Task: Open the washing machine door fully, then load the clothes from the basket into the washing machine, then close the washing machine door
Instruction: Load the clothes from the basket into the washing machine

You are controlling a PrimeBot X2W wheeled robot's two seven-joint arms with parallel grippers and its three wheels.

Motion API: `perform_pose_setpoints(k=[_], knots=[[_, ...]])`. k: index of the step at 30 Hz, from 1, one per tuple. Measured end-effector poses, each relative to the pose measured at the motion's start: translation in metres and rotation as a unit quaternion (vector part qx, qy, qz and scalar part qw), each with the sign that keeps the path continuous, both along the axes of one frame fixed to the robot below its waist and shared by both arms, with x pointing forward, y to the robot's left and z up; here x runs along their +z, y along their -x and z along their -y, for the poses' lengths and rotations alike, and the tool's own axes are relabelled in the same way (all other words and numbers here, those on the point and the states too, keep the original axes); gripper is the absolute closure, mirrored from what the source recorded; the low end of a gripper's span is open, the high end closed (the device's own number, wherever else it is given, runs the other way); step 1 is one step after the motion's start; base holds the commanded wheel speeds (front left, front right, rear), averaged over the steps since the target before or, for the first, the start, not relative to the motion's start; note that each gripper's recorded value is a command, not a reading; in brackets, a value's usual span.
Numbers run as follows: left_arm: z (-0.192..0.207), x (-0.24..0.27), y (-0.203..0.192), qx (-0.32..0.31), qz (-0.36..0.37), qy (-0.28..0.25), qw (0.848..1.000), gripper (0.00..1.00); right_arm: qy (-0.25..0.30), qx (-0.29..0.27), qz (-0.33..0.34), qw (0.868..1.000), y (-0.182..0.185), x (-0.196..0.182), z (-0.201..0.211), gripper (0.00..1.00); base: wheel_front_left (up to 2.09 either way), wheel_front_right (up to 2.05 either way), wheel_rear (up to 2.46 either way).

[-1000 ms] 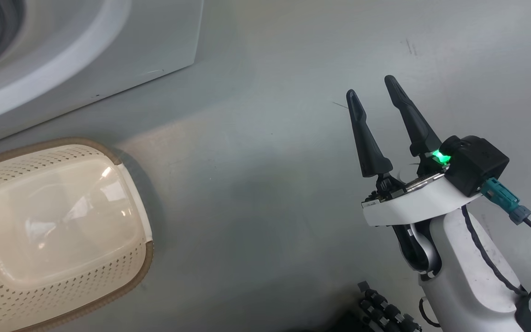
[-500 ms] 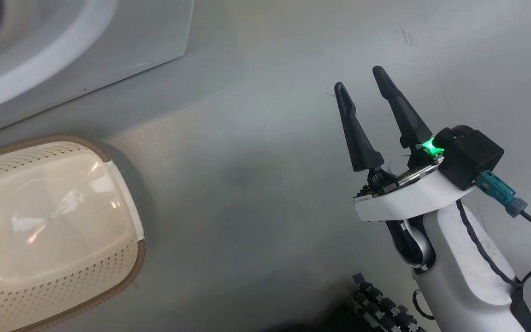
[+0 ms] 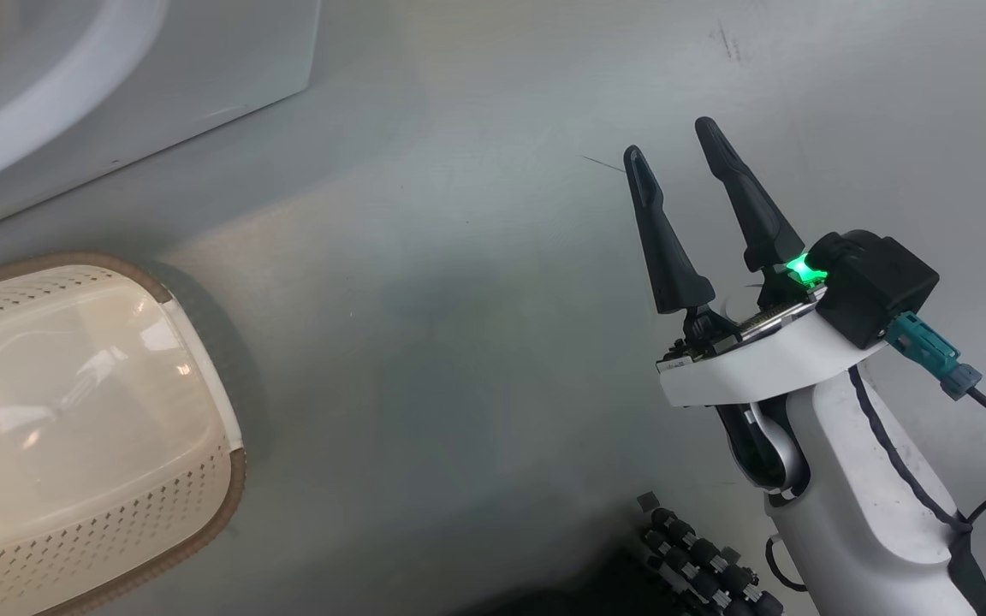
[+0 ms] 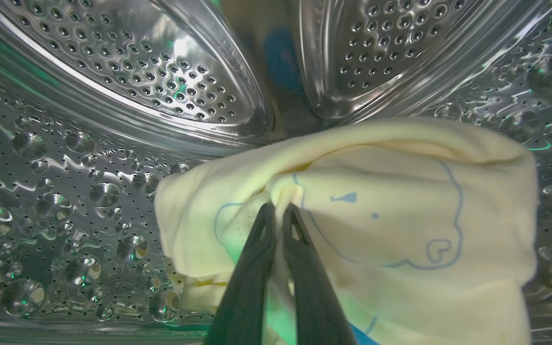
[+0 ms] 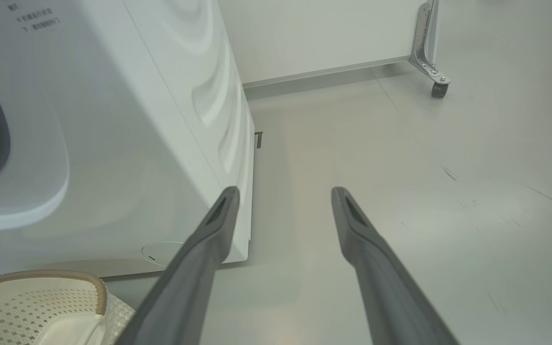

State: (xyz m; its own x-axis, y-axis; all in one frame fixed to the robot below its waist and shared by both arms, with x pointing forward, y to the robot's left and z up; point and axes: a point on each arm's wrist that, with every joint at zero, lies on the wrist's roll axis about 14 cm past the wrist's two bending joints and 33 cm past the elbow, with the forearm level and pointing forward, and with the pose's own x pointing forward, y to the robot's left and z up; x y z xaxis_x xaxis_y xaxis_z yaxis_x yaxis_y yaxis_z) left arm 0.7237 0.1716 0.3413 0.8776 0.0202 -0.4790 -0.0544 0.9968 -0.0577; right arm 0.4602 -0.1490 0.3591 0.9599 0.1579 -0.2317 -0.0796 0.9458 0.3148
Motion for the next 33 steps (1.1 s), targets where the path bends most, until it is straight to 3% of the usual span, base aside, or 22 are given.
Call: perform_pose_setpoints(k=[8,9,10,11,27,33], knots=[[0.004,-0.01,0.005,0.008,-0.011,0.019,1.0,1.0,0.0,-0.001,-0.001,1.0,0.0,0.0,0.001,0.0,0.0,0.0,0.0],[0.006,-0.01,0.005,0.009,-0.01,0.022,1.0,0.79,0.001,-0.003,-0.001,1.0,0.0,0.0,0.002,0.0,0.0,0.0,0.0],[0.006,-0.01,0.005,0.009,-0.01,0.022,1.0,0.65,0.001,-0.003,-0.001,1.0,0.0,0.0,0.002,0.0,0.0,0.0,0.0],[0.008,-0.008,0.005,0.01,-0.006,0.028,1.0,0.0,0.001,-0.004,0.0,1.0,0.0,0.0,0.003,0.0,0.0,0.0,0.0],[-0.002,0.041,0.031,0.061,0.121,0.082,0.987,0.0,0.006,-0.017,0.04,0.999,-0.006,0.032,0.012,0.0,0.0,0.0,0.0],[0.0,0.056,0.052,0.046,0.153,0.09,0.983,0.0,0.012,-0.021,0.046,0.999,-0.002,0.039,0.018,0.0,0.0,0.0,0.0]])
